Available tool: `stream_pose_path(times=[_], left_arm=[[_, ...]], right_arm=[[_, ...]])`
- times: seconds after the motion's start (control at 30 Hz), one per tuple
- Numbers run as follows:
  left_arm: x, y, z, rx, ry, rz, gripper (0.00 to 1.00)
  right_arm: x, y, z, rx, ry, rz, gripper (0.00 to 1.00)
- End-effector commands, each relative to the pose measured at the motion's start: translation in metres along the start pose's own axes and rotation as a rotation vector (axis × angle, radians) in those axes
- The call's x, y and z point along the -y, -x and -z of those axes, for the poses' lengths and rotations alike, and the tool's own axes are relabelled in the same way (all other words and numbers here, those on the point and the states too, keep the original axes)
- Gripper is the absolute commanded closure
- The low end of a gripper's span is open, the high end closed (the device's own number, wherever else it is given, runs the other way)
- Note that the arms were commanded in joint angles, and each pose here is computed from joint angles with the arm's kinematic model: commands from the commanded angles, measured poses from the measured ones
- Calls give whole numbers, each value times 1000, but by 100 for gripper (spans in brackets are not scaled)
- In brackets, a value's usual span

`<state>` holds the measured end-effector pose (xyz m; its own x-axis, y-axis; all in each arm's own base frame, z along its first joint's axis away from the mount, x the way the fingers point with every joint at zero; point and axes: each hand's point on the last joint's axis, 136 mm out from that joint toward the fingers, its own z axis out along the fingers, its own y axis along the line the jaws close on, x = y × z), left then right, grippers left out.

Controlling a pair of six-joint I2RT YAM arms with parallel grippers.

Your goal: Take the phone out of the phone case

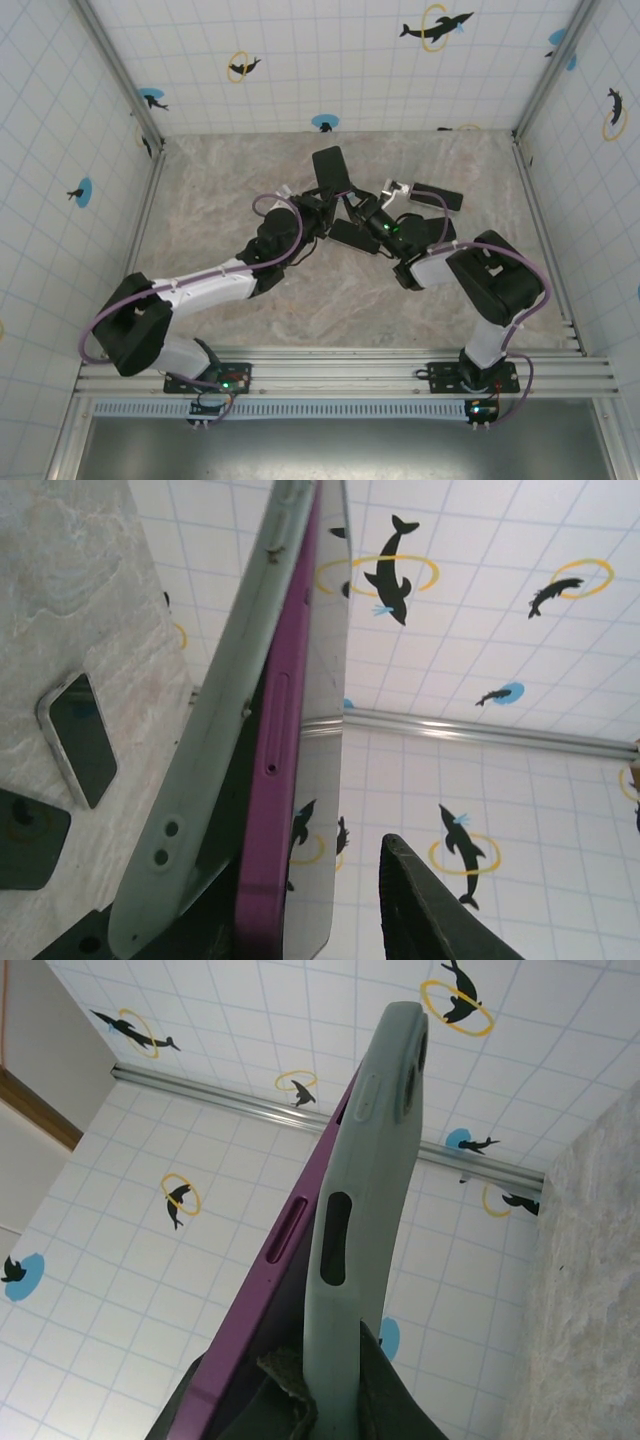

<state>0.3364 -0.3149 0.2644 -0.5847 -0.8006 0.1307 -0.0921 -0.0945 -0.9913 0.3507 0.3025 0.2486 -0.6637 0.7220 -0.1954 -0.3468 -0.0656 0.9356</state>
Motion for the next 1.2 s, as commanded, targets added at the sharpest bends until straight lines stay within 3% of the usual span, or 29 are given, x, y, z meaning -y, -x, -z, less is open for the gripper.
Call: stream_pose_path(times=[0.0,0.27,0.6,0.77,1.0,1.17], left_arm=[[15,3,-11,18,-49,47,69],[29,2,-9,22,-62,36,88],[41,-6,-9,-1,-86,32,100],[50,-11,-12,-12,-97,14,100],[49,-13,-12,-22,-95,-16,100],[45,9,2,4,-13,-157,100]], right_arm=[[-60,0,4,32,226,50,99],[-42,-2,3,52,144,57,99],[9,5,11,104,-113,95,99],[33,2,15,98,-235,141,98],[44,-1,14,92,-293,176,98],[52,8,23,123,-331,177,98]])
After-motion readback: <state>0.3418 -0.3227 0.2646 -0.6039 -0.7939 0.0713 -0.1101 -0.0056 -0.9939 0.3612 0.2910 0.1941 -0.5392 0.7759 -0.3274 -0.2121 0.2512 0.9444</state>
